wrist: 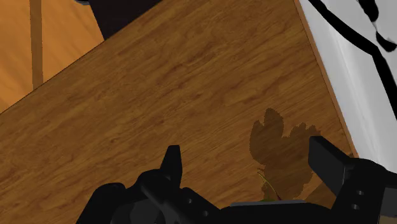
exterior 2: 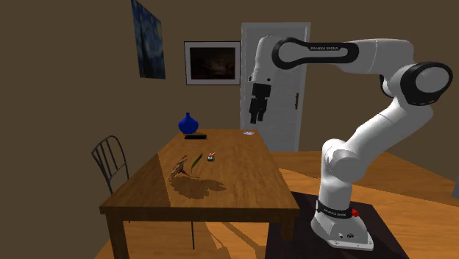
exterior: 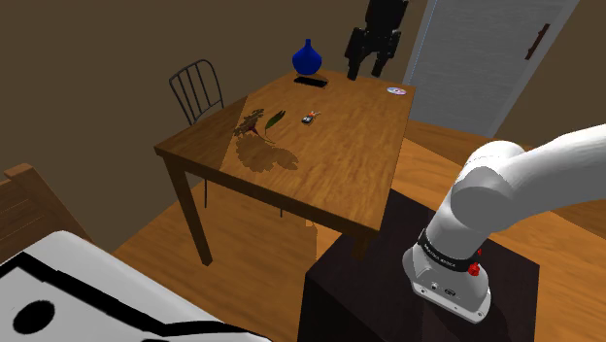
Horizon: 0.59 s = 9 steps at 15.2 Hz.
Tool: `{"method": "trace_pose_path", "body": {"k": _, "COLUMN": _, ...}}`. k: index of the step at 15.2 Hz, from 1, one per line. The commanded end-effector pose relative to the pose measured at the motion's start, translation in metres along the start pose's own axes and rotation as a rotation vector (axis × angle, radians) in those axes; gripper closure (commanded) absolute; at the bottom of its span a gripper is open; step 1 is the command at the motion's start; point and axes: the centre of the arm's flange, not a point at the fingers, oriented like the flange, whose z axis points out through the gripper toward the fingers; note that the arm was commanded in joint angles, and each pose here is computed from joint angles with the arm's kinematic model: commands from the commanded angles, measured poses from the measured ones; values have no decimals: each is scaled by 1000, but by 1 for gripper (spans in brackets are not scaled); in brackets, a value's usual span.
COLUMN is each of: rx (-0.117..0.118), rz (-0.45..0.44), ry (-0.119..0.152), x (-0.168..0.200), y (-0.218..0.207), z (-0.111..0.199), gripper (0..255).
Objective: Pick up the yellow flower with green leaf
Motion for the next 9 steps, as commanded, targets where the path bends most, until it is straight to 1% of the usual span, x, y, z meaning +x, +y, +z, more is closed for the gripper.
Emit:
{"method": "trace_pose_path", "body": {"k": 1, "rx": 0, "rz": 0, "ry": 0, "x": 0, "y": 0, "z": 0, "gripper": 0}}
{"method": "trace_pose_path", "body": {"k": 9, "rx": 10, "rz": 306, "ry": -8, "x": 58, "y": -72, "z": 49, "gripper": 0}}
